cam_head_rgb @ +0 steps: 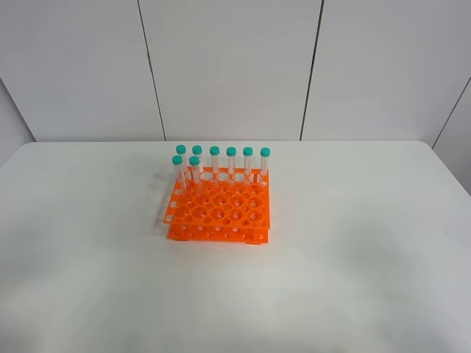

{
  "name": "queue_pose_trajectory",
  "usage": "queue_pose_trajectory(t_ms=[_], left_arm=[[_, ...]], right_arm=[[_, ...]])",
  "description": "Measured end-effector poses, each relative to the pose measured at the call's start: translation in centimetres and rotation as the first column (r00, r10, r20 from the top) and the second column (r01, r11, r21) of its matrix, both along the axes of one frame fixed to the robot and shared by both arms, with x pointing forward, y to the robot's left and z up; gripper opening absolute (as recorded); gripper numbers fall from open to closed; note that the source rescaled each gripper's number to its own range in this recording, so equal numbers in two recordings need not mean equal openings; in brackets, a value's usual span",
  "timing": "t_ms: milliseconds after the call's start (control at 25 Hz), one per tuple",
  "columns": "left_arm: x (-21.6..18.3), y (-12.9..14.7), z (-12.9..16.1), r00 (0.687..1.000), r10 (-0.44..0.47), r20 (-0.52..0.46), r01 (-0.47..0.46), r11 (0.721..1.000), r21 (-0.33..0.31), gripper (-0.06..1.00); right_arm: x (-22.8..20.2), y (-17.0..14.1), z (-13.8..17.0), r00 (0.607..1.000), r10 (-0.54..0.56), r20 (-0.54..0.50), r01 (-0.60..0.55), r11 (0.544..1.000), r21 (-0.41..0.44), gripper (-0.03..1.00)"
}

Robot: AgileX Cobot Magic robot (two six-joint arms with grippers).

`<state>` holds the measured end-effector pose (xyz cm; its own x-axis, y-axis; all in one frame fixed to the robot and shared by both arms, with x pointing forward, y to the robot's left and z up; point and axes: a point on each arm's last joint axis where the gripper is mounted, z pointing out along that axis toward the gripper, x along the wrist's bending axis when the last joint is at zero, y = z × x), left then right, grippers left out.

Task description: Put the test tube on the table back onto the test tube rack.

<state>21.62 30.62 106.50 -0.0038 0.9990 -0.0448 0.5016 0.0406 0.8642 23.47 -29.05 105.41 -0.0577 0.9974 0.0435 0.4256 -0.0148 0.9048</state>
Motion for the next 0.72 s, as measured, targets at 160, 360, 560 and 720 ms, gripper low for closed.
queue_pose_trajectory(t_ms=[160, 360, 560, 720], left_arm=[[0.29, -0.06, -0.21, 1.0, -0.004, 0.007, 0.004, 1.0, -0.003, 1.0], [0.3, -0.09, -0.2, 1.0, -0.007, 0.009, 0.007, 1.0, -0.003, 1.0], [0.3, -0.3, -0.22, 0.999, -0.042, 0.009, 0.042, 0.999, 0.011, 1.0], [0.31, -0.42, -0.25, 0.998, -0.059, 0.009, 0.059, 0.998, 0.016, 1.0]], right_arm=[[0.0, 0.02, 0.0, 1.0, 0.002, 0.0, -0.002, 1.0, 0.002, 0.41], [0.0, 0.02, 0.0, 1.0, 0.002, 0.0, -0.002, 1.0, 0.002, 0.41], [0.0, 0.02, 0.0, 1.0, 0.002, 0.0, -0.002, 1.0, 0.002, 0.41], [0.0, 0.02, 0.0, 1.0, 0.002, 0.0, -0.002, 1.0, 0.002, 0.41]])
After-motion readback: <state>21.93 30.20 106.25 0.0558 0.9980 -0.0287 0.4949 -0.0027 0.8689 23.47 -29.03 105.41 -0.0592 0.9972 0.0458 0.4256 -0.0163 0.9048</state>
